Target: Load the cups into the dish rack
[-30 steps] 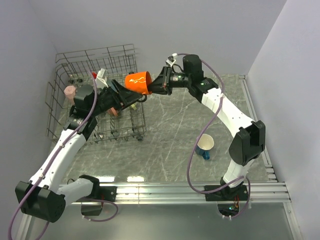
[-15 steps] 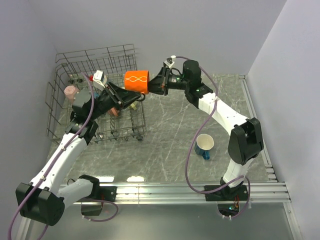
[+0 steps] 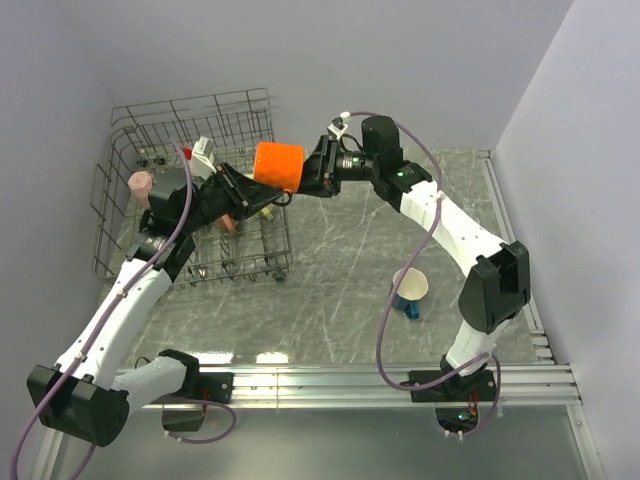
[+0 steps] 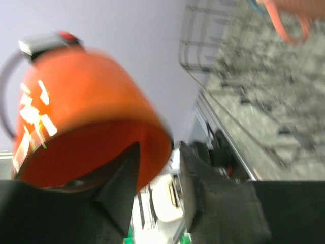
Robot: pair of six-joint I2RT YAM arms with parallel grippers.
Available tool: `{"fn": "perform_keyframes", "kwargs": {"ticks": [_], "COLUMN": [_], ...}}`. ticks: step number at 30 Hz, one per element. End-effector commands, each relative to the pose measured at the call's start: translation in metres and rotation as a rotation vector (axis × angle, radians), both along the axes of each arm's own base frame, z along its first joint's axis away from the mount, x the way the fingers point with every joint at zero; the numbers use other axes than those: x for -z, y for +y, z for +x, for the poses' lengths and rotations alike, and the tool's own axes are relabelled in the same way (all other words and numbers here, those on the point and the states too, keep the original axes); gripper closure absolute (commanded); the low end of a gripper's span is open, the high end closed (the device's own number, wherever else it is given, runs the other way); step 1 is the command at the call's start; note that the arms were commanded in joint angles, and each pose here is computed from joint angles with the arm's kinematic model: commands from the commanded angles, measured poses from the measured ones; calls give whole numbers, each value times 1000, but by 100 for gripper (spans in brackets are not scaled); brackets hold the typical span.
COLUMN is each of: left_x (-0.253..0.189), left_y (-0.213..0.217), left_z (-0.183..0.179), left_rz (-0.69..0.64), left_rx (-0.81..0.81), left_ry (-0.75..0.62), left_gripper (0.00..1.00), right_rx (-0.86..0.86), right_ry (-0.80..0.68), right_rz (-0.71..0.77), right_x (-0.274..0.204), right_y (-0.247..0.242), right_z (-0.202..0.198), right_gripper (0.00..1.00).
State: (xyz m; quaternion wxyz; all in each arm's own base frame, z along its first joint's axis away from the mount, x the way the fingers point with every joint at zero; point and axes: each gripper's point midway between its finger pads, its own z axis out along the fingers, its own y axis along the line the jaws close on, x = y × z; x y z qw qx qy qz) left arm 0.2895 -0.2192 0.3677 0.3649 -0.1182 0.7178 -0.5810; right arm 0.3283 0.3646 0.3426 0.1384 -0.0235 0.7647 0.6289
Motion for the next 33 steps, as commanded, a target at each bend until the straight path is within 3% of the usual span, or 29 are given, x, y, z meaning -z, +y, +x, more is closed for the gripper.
{"fn": "perform_keyframes", "kwargs": {"ticks": [1,8,14,22,33], "left_x": [-23,0,56,129,188], "left_y": [23,77,151,224,243], "left_z": [14,34,39,21,11], "left_rz": [133,341,679,860,985], "left_rx": [-117,-301,-490,-650,-637], "left_ry": [-141,-55,138,413,574], "left_gripper": [100,100,100,100,100], "right_rx": [-10,93,133,150,119], "right_ry": [35,71,45,45,92], "right_rz": [-84,-267,-426,-464,-461], "right_x": [10,53,81,91,105], "right_y": [-22,-67,-95,-112,-107], "right_z": [-26,-25,-29,-35,-38], "right_gripper": [53,53,54,56,59]}}
